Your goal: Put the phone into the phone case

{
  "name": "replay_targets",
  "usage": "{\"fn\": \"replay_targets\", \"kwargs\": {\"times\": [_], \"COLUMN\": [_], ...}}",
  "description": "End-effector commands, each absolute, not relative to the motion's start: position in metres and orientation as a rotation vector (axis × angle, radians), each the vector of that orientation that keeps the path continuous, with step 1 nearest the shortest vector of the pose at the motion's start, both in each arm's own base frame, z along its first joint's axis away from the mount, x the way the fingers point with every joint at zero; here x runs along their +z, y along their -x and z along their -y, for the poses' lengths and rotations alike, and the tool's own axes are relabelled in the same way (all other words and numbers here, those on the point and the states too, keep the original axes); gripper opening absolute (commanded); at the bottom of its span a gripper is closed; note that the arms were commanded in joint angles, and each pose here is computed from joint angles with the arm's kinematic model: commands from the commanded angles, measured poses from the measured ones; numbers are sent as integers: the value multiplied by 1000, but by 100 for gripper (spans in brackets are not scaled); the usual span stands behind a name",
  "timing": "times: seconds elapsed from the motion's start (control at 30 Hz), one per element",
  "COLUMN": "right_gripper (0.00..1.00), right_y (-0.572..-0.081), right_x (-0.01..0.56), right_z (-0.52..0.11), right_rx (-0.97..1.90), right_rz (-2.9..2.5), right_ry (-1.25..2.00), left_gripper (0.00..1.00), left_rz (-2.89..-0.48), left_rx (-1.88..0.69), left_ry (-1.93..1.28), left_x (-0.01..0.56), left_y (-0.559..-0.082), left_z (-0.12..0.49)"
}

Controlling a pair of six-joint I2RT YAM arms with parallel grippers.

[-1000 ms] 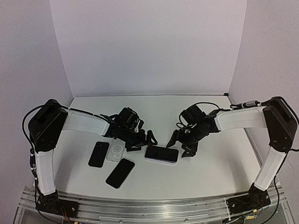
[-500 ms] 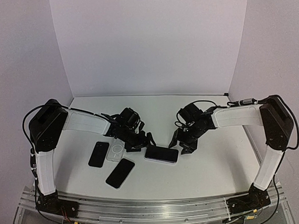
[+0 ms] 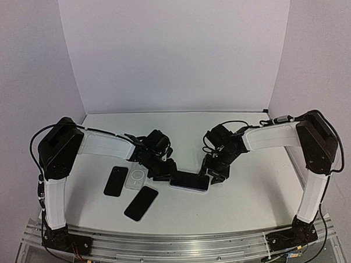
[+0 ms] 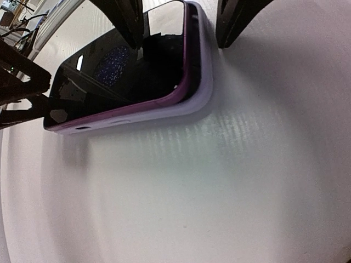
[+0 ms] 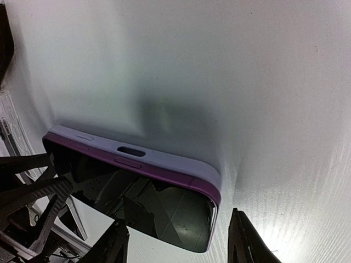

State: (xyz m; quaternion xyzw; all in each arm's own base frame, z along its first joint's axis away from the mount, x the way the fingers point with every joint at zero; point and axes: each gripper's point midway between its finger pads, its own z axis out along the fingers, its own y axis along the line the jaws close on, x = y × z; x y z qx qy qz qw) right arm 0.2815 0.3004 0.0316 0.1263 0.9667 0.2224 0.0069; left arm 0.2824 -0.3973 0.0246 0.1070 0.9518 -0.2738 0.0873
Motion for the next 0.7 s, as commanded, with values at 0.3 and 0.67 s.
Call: {"fn": "replay_targets", "kwargs": {"times": [0.3,0.67], "right_gripper": [47,40], "right_y": [-285,-289], "right_x": [32,35], "right_z": [-312,-309], "right_rx": [697,622], "right_rz": [-3029,-3014], "right_ry": [-359,-331], "left_gripper": [32,27], "left_rz": [-2967,-2966], "left_rx": [-508,-498], "left_ry": [-351,-371], "left_x": [-22,-21], "left_y": [-273,-273], "left_z": [372,373]}}
